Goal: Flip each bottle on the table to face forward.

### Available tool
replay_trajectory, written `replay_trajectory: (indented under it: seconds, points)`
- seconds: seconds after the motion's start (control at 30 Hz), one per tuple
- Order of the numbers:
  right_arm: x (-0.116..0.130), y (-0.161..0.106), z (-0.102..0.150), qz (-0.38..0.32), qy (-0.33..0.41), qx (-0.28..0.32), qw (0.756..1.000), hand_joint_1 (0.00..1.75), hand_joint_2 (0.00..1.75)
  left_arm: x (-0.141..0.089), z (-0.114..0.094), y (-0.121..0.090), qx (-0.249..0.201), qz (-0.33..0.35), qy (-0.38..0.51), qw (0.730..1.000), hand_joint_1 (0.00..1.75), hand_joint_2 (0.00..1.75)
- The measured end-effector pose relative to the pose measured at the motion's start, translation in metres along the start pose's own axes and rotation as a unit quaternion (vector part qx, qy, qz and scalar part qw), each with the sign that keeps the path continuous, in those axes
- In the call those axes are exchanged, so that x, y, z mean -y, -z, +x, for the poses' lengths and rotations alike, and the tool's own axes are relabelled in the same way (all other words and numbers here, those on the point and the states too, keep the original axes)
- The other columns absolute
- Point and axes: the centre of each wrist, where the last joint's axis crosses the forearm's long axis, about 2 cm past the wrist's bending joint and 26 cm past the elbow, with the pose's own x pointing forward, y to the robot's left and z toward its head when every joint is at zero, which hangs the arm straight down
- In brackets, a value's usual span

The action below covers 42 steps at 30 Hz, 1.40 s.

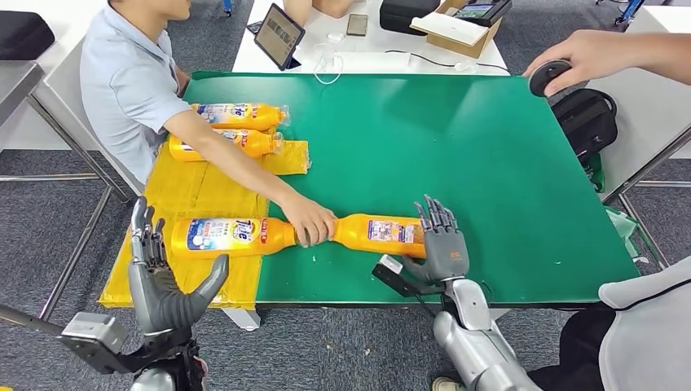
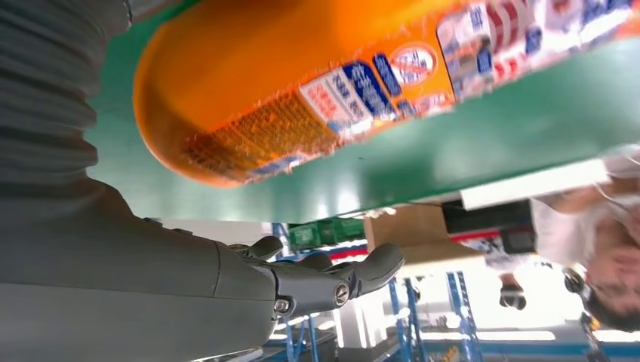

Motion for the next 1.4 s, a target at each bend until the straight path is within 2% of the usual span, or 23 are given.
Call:
replay_trajectory:
  seconds: [0.3, 0.43, 0.5, 0.63, 0.67, 1.1, 1.27, 1.33, 1.4]
  points:
    - [0.0, 0.033, 0.001, 0.103, -0.014, -0.058, 0.993, 0.0, 1.75, 0.015, -0.011, 0.008, -0.028, -0.03, 0.003, 0.999, 0.0, 1.75]
    - [0.006, 0.048, -0.001, 0.147, -0.021, -0.095, 0.984, 0.0, 1.75, 0.025, -0.015, 0.009, -0.11, -0.071, -0.078, 0.988, 0.0, 1.75]
    - [0.009, 0.054, -0.001, 0.174, -0.022, -0.112, 0.978, 0.0, 1.75, 0.029, -0.017, 0.007, -0.137, -0.092, -0.106, 0.981, 0.0, 1.75]
    - [0.015, 0.067, -0.002, 0.229, -0.022, -0.137, 0.963, 1.7, 1.75, 0.034, -0.02, 0.006, -0.16, -0.117, -0.126, 0.972, 0.0, 1.75]
    - [0.016, 0.069, -0.003, 0.238, -0.022, -0.138, 0.961, 1.75, 1.75, 0.034, -0.02, 0.006, -0.162, -0.121, -0.127, 0.971, 0.0, 1.75]
    - [0.022, 0.076, -0.008, 0.261, 0.011, -0.125, 0.957, 1.75, 1.75, 0.034, -0.024, 0.007, -0.17, -0.141, -0.128, 0.967, 0.0, 1.75]
    - [0.018, 0.071, -0.007, 0.232, 0.132, -0.094, 0.959, 1.75, 1.75, 0.034, -0.024, 0.005, -0.155, -0.14, -0.11, 0.972, 0.0, 1.75]
    - [0.011, 0.064, -0.002, 0.202, 0.197, -0.072, 0.957, 1.75, 1.75, 0.033, -0.024, 0.005, -0.143, -0.13, -0.089, 0.977, 0.0, 1.75]
    - [0.002, 0.055, 0.008, 0.164, 0.259, -0.053, 0.95, 1.75, 1.75, 0.032, -0.025, 0.002, -0.153, -0.121, -0.081, 0.977, 0.0, 1.75]
